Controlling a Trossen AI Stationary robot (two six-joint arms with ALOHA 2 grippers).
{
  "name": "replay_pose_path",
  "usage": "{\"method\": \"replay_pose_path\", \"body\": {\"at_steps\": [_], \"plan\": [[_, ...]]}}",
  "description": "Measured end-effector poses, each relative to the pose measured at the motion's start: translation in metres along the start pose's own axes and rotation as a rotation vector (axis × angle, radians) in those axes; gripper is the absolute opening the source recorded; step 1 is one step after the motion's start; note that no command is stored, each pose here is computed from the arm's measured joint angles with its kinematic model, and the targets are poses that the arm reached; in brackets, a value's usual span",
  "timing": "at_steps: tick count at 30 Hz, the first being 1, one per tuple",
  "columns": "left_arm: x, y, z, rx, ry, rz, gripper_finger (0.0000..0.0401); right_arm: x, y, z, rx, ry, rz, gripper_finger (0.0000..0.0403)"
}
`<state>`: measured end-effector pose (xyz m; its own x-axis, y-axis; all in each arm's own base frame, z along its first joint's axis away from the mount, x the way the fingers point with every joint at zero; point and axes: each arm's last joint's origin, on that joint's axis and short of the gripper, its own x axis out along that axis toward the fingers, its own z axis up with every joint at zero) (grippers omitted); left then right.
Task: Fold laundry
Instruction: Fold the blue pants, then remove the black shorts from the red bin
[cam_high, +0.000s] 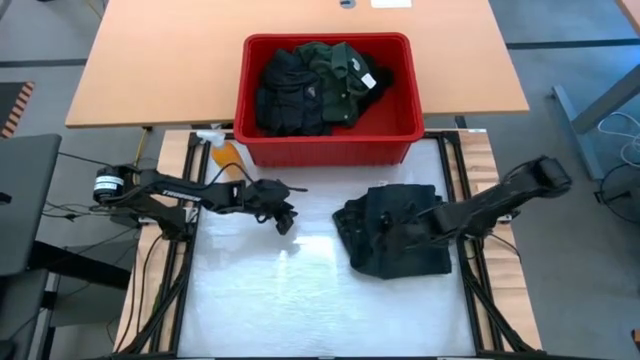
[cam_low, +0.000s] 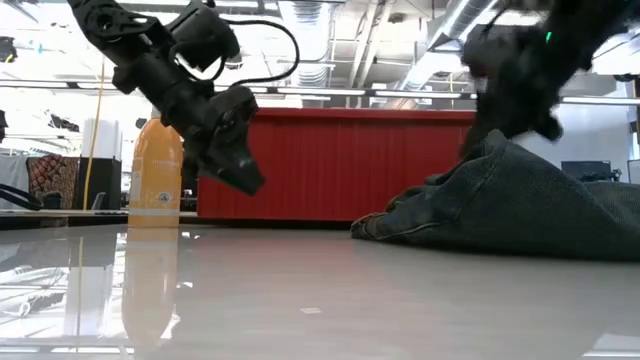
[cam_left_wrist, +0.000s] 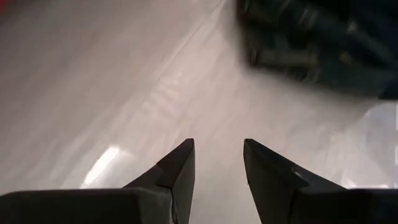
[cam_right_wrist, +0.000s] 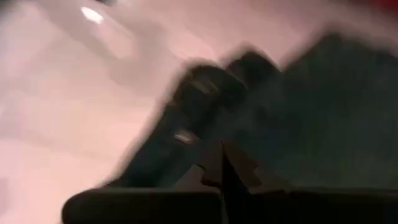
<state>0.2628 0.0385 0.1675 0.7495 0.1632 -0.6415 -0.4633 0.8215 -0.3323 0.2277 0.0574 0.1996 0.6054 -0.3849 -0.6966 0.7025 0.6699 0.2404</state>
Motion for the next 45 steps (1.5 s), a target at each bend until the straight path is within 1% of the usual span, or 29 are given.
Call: {"method": "replay_pose_path", "body": {"at_steps": [1, 3, 8, 12, 17, 20, 26, 28, 45], "plan": [[0.0, 0.001, -0.002, 0.003, 0.007, 0.003, 0.0125, 0.008, 0.001, -0.003, 0.009, 0.002, -0.028, 0.0017], [0.0, 0.002, -0.004, 0.017, 0.024, 0.013, 0.0125, 0.021, 0.006, -0.007, 0.069, -0.001, -0.038, 0.0017], [0.0, 0.003, -0.006, 0.024, 0.046, 0.027, 0.0125, 0.046, 0.013, -0.018, 0.252, -0.003, -0.08, 0.0017], [0.0, 0.003, -0.006, 0.024, 0.042, 0.024, 0.0125, 0.056, 0.019, -0.016, 0.433, -0.011, -0.105, 0.0017], [0.0, 0.003, -0.006, 0.024, 0.045, 0.026, 0.0125, 0.058, 0.026, 0.001, 0.629, 0.039, -0.107, 0.0017], [0.0, 0.003, -0.006, 0.024, 0.045, 0.026, 0.0125, 0.058, 0.032, 0.013, 0.655, 0.034, -0.109, 0.0017], [0.0, 0.003, -0.006, 0.024, 0.046, 0.027, 0.0125, 0.055, 0.033, 0.034, 0.646, 0.027, -0.163, 0.0017], [0.0, 0.003, -0.006, 0.024, 0.045, 0.027, 0.0125, 0.055, 0.033, 0.038, 0.656, 0.022, -0.16, 0.0017], [0.0, 0.003, -0.006, 0.024, 0.046, 0.027, 0.0125, 0.06, 0.027, 0.053, 0.708, -0.038, -0.176, 0.0017]]}}
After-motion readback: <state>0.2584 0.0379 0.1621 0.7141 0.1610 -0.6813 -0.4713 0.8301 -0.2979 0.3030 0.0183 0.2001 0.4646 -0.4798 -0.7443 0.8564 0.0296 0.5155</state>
